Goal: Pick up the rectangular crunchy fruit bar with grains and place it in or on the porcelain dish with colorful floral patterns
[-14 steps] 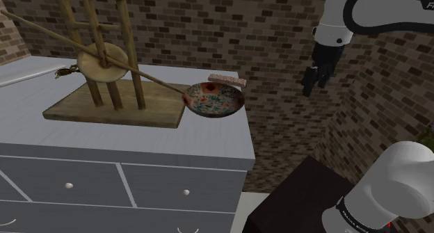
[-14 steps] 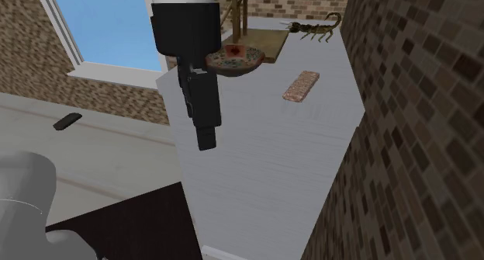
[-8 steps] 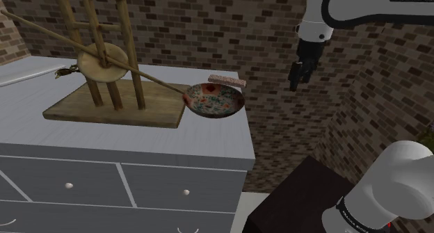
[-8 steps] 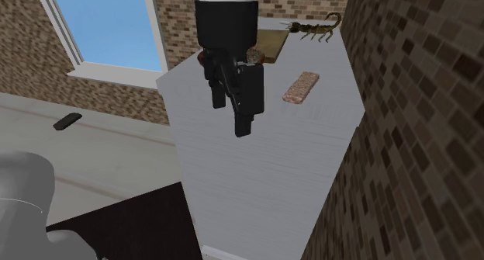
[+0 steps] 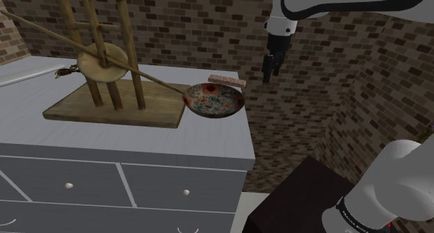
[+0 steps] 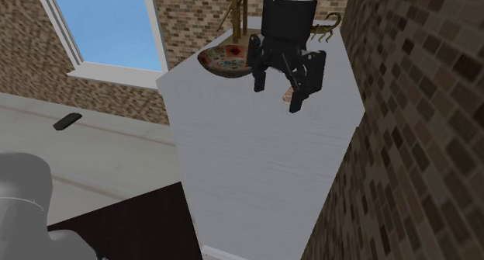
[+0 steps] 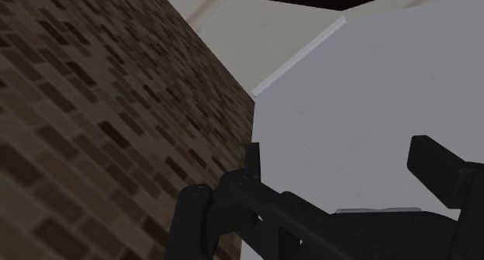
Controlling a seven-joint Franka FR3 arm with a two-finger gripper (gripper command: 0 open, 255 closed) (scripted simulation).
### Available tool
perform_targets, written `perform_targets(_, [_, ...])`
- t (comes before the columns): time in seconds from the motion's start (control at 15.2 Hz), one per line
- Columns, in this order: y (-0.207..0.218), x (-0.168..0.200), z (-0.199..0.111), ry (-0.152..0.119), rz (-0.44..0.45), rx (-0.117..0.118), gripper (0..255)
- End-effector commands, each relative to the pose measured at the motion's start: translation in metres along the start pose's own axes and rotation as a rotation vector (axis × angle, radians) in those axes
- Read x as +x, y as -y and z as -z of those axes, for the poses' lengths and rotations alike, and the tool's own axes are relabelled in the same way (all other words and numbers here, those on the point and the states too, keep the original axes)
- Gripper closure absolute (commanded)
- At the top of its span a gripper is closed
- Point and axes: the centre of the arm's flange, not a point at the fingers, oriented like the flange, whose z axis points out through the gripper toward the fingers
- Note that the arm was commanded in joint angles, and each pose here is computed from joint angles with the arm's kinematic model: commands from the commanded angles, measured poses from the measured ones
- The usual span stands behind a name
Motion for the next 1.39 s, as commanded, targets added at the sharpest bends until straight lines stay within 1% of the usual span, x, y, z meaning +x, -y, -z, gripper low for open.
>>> perform_targets(0.0, [0.005,0.028,0.002,0.001,0.049,0.015,0])
perform_targets(0.33, [0.018,0.092,0.004,0.002,0.167,0.052,0])
perform_targets(0.73, [0.042,0.166,0.007,0.004,0.308,0.096,0])
perform_targets(1.19, [0.046,0.165,-0.030,0.004,0.308,0.096,0])
perform_targets(1.32, [0.046,0.165,-0.033,0.004,0.308,0.096,0])
